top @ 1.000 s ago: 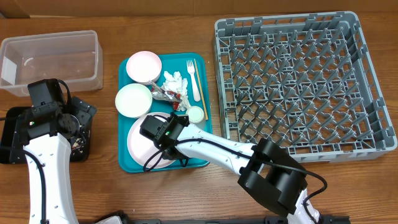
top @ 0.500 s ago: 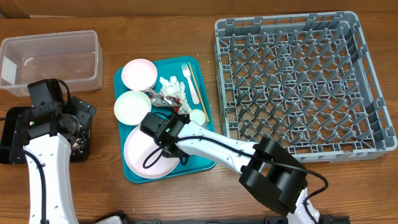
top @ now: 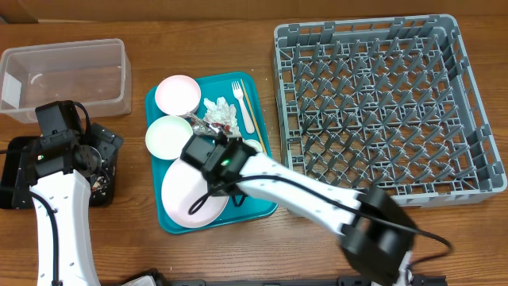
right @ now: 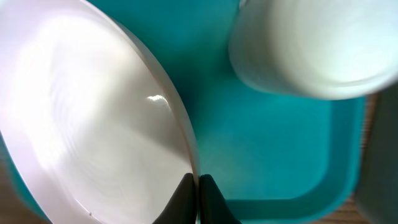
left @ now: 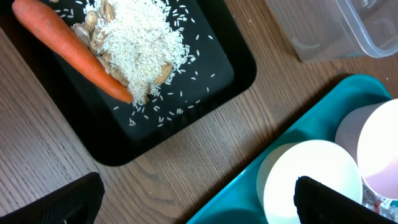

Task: Sort waste into correct bins and load items into the dishwasher rack
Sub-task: 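Close the right gripper on the plate rim and tilt it up, then carry the plate right and stand it upright in the grey rack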

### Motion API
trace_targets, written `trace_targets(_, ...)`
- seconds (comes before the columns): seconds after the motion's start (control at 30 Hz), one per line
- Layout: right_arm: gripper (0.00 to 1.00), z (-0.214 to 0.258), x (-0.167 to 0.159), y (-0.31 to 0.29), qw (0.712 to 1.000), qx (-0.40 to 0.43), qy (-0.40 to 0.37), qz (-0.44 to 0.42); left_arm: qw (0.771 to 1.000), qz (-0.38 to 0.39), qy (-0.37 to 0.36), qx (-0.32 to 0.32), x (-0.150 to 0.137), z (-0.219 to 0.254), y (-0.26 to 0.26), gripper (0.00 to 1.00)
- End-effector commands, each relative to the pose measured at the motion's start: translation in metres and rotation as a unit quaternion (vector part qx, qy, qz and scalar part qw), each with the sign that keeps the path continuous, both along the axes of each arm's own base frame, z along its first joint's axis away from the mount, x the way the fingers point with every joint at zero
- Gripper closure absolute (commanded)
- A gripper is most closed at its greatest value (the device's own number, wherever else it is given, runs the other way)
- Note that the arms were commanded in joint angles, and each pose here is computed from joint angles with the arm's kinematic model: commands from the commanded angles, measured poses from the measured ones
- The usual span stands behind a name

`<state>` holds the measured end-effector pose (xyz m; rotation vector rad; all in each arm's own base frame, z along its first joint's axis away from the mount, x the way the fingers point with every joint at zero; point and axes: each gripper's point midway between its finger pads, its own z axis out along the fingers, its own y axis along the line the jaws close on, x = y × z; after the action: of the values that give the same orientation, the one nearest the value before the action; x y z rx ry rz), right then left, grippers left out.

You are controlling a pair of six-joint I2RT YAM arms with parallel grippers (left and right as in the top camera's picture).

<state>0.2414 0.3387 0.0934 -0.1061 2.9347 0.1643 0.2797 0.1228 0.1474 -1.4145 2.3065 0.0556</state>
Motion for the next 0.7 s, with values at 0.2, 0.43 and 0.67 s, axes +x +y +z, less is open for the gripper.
trace_targets(0.2, 0.96, 0.118, 0.046, -0.052, 0.99, 0.093, -0.103, -0.026, 1.0, 0.01, -0.007, 0.01, 0.003, 0.008, 0.006, 0.0)
trace_targets(0.43, 0.96, 0.176, 0.109, -0.177, 0.966, 0.062, -0.21, -0.138, 1.0, 0.01, -0.007, 0.01, 0.003, 0.008, 0.006, 0.0)
trace_targets(0.67, 0.96, 0.195, 0.142, -0.293, 0.918, -0.089, -0.29, -0.256, 1.0, 0.01, -0.007, 0.01, 0.003, 0.008, 0.006, 0.0)
